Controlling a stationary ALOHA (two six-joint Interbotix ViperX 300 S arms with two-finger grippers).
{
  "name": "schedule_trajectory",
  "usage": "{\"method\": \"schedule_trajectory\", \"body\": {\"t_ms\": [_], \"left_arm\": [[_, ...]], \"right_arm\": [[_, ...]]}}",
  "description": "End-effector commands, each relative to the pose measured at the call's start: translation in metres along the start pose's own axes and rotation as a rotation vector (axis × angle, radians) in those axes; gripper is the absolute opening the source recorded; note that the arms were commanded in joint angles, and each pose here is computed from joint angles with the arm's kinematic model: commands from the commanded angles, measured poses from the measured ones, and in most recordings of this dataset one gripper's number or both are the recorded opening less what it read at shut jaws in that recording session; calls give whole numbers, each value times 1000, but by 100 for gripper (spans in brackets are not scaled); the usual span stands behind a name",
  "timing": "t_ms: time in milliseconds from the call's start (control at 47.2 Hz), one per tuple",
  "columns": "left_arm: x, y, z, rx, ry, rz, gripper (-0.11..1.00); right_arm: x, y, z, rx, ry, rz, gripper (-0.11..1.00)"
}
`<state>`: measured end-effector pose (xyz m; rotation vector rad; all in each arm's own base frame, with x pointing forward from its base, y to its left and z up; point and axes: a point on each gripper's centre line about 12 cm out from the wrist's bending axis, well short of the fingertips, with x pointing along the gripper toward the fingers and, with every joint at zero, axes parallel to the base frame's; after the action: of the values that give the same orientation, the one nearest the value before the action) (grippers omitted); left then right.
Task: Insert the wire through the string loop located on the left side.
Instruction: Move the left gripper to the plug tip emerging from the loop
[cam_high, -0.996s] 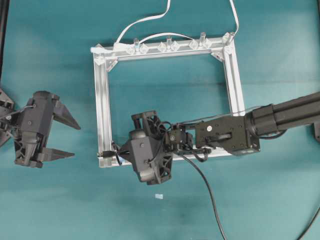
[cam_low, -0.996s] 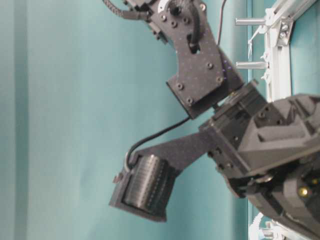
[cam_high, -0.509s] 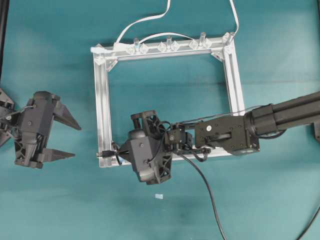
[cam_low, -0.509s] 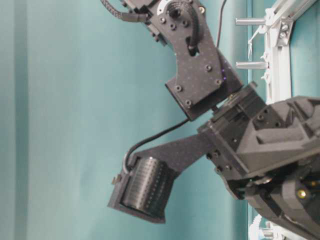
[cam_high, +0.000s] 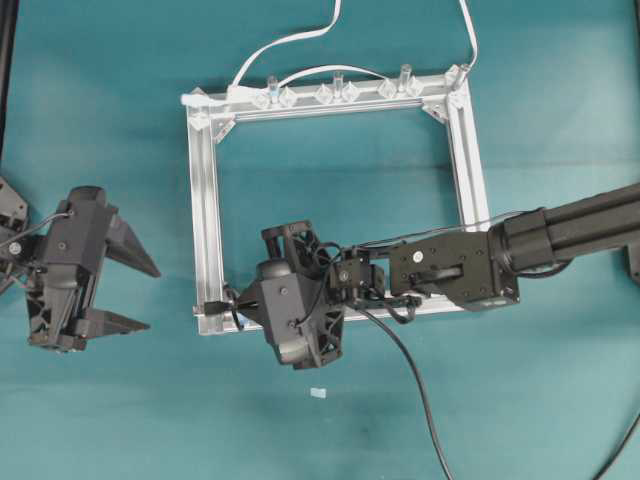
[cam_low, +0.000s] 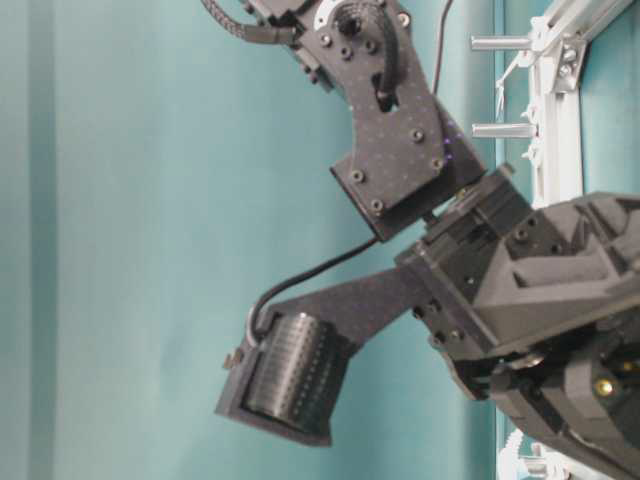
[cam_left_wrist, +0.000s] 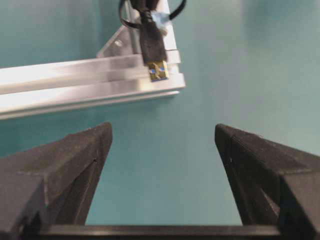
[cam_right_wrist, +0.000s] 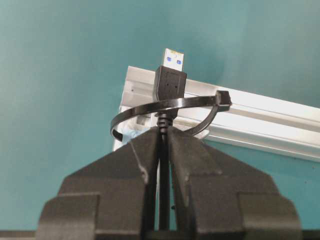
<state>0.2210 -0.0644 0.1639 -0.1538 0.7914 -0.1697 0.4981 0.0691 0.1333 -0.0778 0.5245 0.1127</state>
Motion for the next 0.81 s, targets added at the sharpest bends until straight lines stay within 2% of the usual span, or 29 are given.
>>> {"method": "schedule_trajectory", "body": {"t_ms": [0,127,360,784], "left_arm": [[0,-6,3,-22,-9,-19,87],[0,-7,3,-52,-8,-21,87],[4,-7,5,-55,-1,-18,87],[59,-12,25,-49,72,11,87]], "right_arm": [[-5,1,21,-15,-57,0,9],[-5,1,21,-15,-57,0,9],[-5,1,22,-15,-59,0,9],[-5,1,21,-16,-59,0,9]]}}
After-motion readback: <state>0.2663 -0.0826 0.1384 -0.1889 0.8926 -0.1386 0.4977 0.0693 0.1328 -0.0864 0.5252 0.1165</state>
